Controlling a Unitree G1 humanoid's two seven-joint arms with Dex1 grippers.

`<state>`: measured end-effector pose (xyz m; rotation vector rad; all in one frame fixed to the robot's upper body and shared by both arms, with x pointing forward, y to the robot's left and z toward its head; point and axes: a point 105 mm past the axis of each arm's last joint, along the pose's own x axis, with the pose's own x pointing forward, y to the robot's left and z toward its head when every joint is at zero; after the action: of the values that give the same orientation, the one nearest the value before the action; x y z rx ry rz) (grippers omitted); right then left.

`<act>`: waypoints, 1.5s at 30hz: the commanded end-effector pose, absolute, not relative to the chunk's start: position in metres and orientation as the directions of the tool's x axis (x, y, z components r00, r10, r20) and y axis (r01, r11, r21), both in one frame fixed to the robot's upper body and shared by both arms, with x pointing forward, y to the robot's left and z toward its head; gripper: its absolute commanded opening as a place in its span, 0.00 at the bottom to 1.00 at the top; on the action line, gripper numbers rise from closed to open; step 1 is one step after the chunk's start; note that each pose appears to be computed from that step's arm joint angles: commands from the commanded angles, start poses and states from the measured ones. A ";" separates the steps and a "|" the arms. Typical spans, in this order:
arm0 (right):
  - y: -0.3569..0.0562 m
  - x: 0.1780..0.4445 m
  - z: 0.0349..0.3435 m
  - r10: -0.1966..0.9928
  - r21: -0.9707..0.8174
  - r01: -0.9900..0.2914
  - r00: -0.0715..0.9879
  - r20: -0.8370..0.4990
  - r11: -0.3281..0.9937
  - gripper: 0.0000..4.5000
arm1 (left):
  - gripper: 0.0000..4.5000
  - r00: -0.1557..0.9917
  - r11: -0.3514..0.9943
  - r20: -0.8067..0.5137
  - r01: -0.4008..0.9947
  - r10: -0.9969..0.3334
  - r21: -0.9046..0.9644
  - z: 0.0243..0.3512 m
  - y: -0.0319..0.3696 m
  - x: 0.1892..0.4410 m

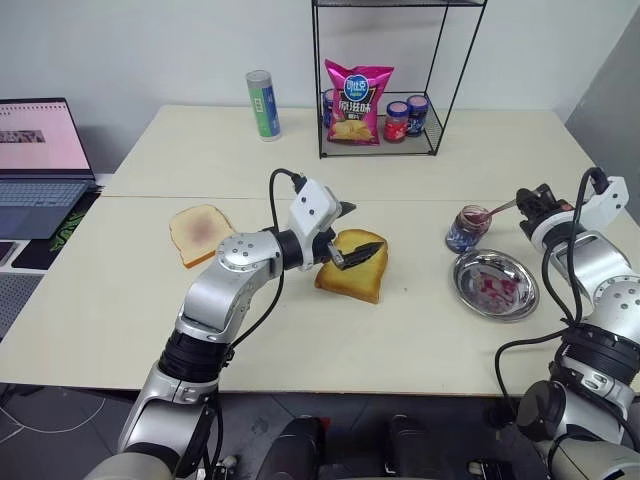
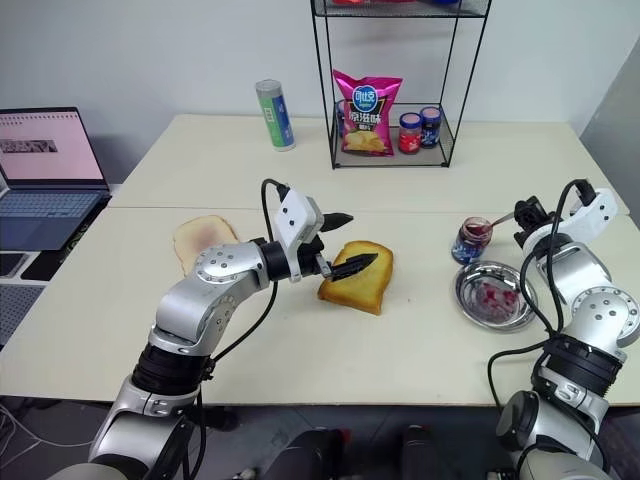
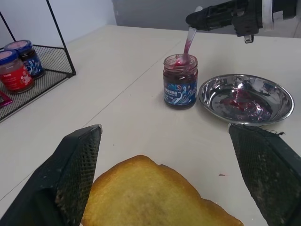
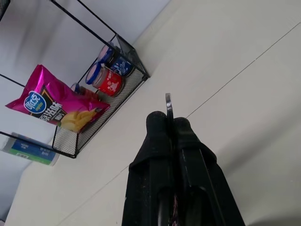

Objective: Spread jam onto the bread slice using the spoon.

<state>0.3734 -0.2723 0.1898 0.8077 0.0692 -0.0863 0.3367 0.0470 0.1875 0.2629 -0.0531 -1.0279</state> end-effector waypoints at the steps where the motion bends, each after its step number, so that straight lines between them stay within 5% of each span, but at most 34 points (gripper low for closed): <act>1: -0.277 0.372 0.211 -0.068 0.782 0.055 0.998 -0.016 0.621 0.00 | 1.00 0.514 0.486 -0.039 0.831 -0.857 0.270 0.200 0.047 0.336; 23: -0.288 0.350 0.208 -0.051 0.837 0.001 0.998 0.032 0.548 0.00 | 1.00 0.470 0.443 -0.038 0.854 -0.882 0.273 0.205 0.045 0.332; 35: -0.281 0.340 0.238 -0.022 0.894 -0.186 0.977 0.213 0.408 0.00 | 1.00 0.386 0.372 0.003 0.887 -0.923 0.275 0.230 0.053 0.330; 39: -0.238 0.340 0.262 0.170 0.810 -0.341 0.940 0.295 0.477 0.00 | 1.00 0.434 0.411 -0.022 0.868 -0.901 0.278 0.228 0.074 0.331; 45: -0.136 0.343 0.267 0.512 0.554 -0.550 0.824 0.241 0.625 0.00 | 1.00 0.565 0.530 -0.104 0.812 -0.818 0.245 0.207 0.126 0.315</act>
<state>0.3491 -0.1615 0.2568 0.7976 -0.0432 0.5134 0.3247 0.1181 0.1944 0.2626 0.0167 -0.9976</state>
